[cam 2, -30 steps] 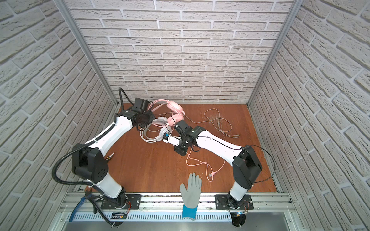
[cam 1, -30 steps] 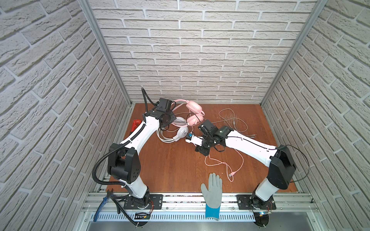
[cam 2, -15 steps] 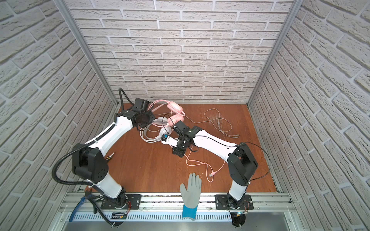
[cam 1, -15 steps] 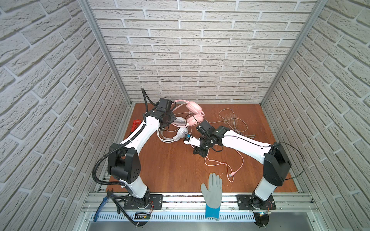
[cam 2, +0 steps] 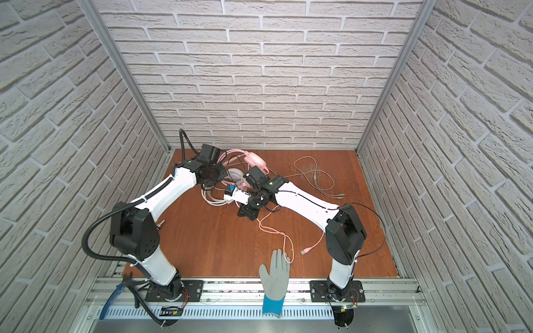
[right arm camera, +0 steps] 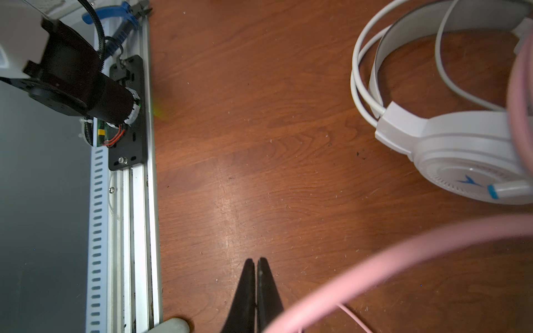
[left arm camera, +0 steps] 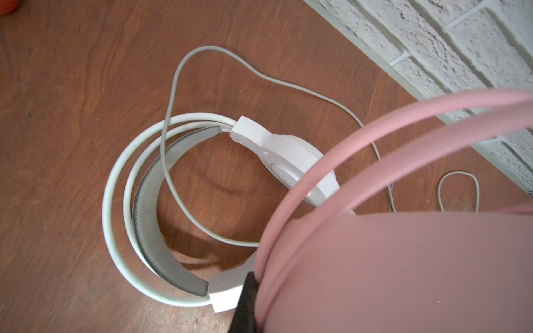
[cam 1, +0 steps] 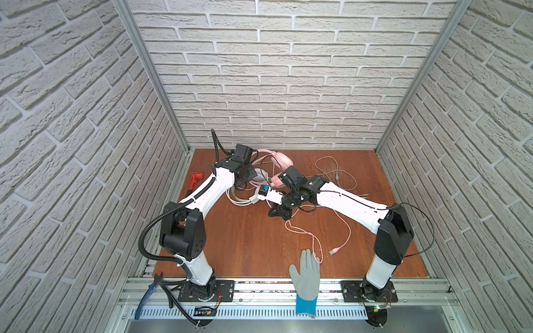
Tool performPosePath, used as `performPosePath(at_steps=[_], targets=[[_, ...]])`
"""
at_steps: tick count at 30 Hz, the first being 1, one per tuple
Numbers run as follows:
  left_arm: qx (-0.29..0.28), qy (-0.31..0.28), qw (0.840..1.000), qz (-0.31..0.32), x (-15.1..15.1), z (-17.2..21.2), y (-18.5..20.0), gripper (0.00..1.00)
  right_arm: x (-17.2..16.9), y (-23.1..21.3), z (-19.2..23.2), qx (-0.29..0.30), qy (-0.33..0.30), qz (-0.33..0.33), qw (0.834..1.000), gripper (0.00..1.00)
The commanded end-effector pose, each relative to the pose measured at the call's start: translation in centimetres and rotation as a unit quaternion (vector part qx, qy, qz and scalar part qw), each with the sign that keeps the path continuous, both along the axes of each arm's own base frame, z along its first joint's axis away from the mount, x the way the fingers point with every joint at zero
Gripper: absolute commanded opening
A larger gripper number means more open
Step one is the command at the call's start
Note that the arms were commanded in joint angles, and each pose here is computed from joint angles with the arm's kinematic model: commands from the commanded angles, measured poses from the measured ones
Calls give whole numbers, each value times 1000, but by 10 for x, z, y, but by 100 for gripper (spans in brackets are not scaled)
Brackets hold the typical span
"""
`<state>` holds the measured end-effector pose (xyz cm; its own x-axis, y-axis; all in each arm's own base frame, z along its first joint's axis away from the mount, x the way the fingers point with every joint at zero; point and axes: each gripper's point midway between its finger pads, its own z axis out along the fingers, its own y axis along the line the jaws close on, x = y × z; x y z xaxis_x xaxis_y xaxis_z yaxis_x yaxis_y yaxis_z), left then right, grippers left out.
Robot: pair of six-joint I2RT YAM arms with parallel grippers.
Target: Wrap the headphones
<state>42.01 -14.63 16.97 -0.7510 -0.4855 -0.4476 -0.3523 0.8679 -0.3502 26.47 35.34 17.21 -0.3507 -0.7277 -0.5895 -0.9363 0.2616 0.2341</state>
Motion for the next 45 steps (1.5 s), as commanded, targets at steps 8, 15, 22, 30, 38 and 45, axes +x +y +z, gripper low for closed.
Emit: performPosePath(at_steps=[8, 15, 22, 30, 38, 45], targets=[[21, -8, 999, -33, -6, 4, -6, 0, 23, -7, 31, 33, 7, -4, 999, 6], [70, 11, 996, -54, -11, -5, -2, 0, 38, -23, 39, 8, 2, -16, 1000, 6], [80, 16, 993, -81, -16, -7, -7, 0, 56, -35, 45, -13, -20, -42, 999, 6], [70, -17, 988, -138, -16, 1, -26, 0, 83, -56, 57, -42, -64, -72, 995, 6], [80, -14, 983, -167, -20, -1, -27, 0, 101, -80, 59, -77, -90, -100, 988, 6], [85, -2, 976, -203, -26, -9, -32, 0, 108, -95, 57, -117, -113, -94, 982, 6]])
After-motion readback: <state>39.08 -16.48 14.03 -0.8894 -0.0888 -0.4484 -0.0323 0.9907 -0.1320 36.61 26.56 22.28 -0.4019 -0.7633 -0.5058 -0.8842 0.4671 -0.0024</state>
